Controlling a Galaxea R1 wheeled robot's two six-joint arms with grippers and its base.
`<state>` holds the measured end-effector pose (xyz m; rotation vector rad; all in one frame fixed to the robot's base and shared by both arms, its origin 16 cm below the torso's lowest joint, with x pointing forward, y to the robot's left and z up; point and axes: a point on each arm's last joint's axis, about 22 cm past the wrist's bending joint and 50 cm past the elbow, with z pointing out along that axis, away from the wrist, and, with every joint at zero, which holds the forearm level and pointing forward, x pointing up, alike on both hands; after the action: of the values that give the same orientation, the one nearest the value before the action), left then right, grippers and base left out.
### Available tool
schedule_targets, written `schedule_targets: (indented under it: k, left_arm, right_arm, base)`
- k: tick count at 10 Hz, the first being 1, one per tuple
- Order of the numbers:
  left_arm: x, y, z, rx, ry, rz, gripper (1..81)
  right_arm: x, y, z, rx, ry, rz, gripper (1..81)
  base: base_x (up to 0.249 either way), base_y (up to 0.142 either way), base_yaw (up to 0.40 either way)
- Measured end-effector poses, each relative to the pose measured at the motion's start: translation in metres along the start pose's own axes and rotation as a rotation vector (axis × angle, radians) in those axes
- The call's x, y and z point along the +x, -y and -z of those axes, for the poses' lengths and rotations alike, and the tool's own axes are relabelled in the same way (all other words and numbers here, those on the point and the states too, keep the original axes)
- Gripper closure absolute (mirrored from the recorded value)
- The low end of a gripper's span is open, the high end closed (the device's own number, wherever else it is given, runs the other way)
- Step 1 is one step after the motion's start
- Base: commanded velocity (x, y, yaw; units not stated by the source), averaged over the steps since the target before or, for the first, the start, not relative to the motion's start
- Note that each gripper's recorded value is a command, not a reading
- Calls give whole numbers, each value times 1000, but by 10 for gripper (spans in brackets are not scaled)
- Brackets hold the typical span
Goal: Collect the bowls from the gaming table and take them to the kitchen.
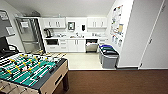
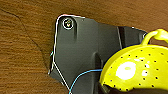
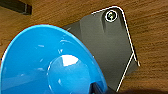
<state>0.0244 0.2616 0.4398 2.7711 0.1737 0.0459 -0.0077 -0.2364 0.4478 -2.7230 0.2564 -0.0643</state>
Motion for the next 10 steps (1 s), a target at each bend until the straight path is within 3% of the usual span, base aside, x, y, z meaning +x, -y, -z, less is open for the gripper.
schedule_targets:
  k: [2, 4, 10]
  left_arm:
    - [11, -3, 0, -5, -12, -4, 811]
    - [-5, 1, 0, 2, 5, 1, 811]
    - [3, -1, 0, -2, -4, -13, 811]
  right_arm:
    - [10, 3, -1, 5, -16, 3, 811]
    - [-6, -3, 0, -8, 8, 1, 811]
    - [3, -1, -1, -4, -5, 5, 811]
  base:
    - [158, 0, 0]
    - [159, 0, 0]
    - [174, 0, 0]
